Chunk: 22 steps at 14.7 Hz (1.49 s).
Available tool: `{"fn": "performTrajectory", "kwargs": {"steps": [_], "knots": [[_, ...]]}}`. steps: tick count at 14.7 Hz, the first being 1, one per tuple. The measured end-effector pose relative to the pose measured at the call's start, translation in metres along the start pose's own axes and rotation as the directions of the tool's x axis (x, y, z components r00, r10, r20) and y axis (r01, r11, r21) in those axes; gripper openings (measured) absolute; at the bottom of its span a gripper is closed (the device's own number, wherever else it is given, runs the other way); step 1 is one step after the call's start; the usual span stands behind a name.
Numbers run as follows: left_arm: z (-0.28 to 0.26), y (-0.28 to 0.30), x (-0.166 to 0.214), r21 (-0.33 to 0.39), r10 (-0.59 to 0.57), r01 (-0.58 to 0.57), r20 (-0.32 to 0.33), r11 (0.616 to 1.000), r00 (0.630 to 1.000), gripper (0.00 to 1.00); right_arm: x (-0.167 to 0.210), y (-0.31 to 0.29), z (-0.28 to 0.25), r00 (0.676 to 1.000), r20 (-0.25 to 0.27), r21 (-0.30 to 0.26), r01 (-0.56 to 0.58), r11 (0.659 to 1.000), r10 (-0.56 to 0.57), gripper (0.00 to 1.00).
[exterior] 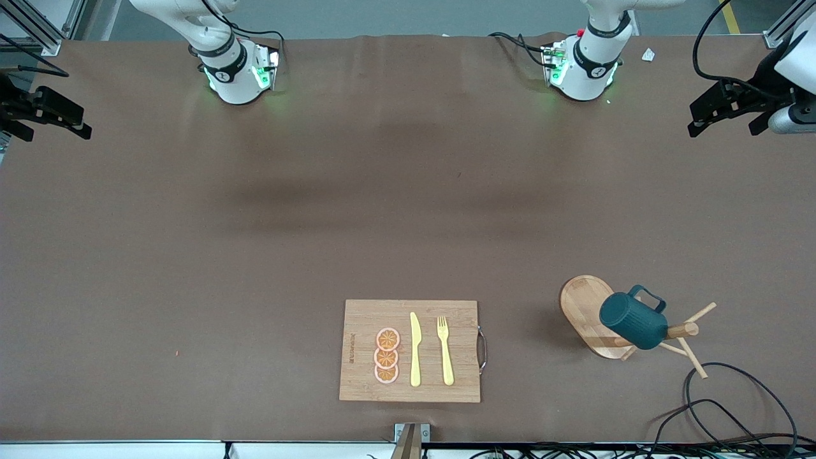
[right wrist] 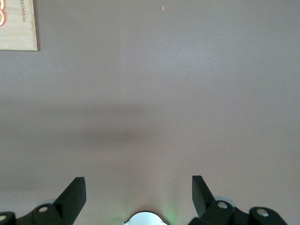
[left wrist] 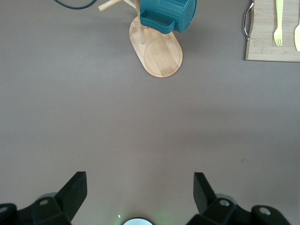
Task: Transfer cup from left to right arm and place
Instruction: 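Move the left gripper toward the teal mug on the wooden stand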
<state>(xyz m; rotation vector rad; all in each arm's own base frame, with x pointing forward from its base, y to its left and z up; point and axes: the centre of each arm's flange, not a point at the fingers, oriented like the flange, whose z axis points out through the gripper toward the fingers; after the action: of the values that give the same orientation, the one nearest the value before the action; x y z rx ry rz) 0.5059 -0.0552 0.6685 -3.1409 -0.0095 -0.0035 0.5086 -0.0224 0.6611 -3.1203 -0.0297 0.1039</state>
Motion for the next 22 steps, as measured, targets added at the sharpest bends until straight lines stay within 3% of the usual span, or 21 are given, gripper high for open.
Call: {"fn": "performTrajectory", "kwargs": {"steps": [7, 11, 17, 22], "knots": [[0.005, -0.001, 0.011, -0.001, -0.004, 0.004, 0.007, 1.000, 1.000, 1.00, 0.000, 0.000, 0.000, 1.000, 0.000, 0.000, 0.000, 1.000, 0.000, 1.00], [0.033, -0.019, 0.051, -0.001, -0.041, 0.041, 0.024, 0.999, 0.999, 1.00, 0.000, 0.001, 0.000, 1.000, 0.001, 0.000, -0.001, 1.000, 0.001, 1.00], [0.066, -0.036, 0.101, 0.000, -0.089, 0.089, -0.019, 0.996, 0.996, 1.00, 0.000, 0.001, 0.000, 1.000, 0.002, 0.001, -0.002, 1.000, 0.002, 1.00], [0.095, -0.020, 0.135, -0.034, -0.262, 0.262, -0.014, 0.965, 0.965, 1.00, 0.000, 0.001, 0.001, 1.000, 0.003, 0.001, -0.003, 1.000, 0.003, 1.00]]}}
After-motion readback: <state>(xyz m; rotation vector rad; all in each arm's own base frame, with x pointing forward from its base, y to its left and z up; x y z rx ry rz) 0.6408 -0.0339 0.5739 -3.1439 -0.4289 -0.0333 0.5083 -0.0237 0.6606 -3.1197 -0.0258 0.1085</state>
